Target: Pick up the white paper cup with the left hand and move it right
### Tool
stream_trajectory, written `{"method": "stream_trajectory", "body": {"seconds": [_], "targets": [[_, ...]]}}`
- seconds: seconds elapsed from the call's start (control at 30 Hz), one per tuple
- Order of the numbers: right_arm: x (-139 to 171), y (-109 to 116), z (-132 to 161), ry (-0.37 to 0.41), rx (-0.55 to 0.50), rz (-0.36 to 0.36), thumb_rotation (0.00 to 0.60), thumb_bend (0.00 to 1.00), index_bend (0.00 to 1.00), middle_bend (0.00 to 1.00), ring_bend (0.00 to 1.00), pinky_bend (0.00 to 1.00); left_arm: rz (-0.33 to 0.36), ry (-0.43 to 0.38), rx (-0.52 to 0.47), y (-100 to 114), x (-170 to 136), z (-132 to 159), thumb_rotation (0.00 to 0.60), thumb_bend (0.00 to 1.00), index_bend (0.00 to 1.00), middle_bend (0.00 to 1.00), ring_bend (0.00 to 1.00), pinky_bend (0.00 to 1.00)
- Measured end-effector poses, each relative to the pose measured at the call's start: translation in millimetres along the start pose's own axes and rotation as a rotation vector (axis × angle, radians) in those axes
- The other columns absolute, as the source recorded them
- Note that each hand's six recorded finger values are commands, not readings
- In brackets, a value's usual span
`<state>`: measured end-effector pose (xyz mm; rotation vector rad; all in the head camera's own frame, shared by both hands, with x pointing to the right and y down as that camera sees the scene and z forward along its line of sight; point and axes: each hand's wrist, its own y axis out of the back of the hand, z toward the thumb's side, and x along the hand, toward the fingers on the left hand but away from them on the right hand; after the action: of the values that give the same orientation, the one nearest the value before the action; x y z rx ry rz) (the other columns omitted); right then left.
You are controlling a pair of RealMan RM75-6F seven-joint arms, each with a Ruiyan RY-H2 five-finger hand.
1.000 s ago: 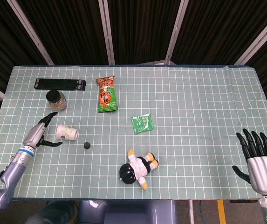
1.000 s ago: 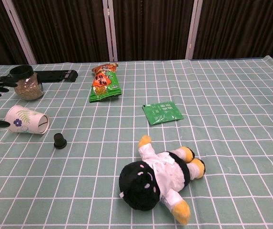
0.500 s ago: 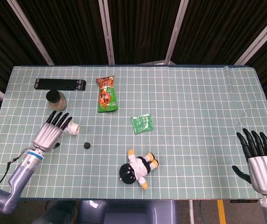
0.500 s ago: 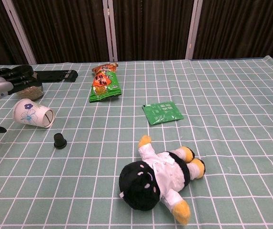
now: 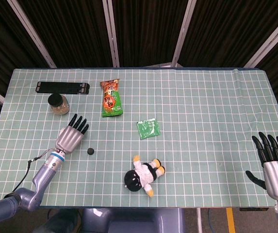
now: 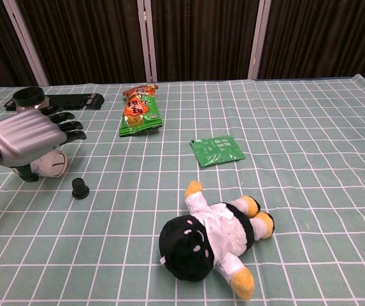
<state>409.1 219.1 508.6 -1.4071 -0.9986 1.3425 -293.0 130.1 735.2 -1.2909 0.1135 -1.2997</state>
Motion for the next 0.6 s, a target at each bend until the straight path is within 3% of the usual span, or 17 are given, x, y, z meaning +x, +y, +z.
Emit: {"method": "stream_trajectory", "body": {"seconds": [0.13,0.23,0.43,0.6], "targets": [[-0.8,-1.3,0.9,0.002,0.001,0.004,0.600,0.00,0.00,0.00,0.00,0.00,0.010,0.016,0.008,-0.4,0.4,0.2,0.600,0.00,0.45,0.36,0.28,0.34],[-1.3,-1.7,1.2,0.002,0.001,0.005,0.600,0.00,0.00,0.00,0.00,0.00,0.025,0.023,-0.008,1.7,-0.8,-1.1,0.600,0.00,0.57,0.46,0.38,0.43],[-1.0,-1.4,1.4,0.004,-0.001,0.005,0.600,0.00,0.00,0.00,0.00,0.00,0.069,0.050,-0.104,11.6,-5.1,-9.0,0.600,0.00,0.59,0.47,0.39,0.45],[-0.5,-0.9,1.7,0.005,-0.005,0.004,0.600,0.00,0.00,0.00,0.00,0.00,0.114,0.077,-0.306,27.4,-10.8,-18.6,0.600,0.00,0.56,0.44,0.37,0.44]]}}
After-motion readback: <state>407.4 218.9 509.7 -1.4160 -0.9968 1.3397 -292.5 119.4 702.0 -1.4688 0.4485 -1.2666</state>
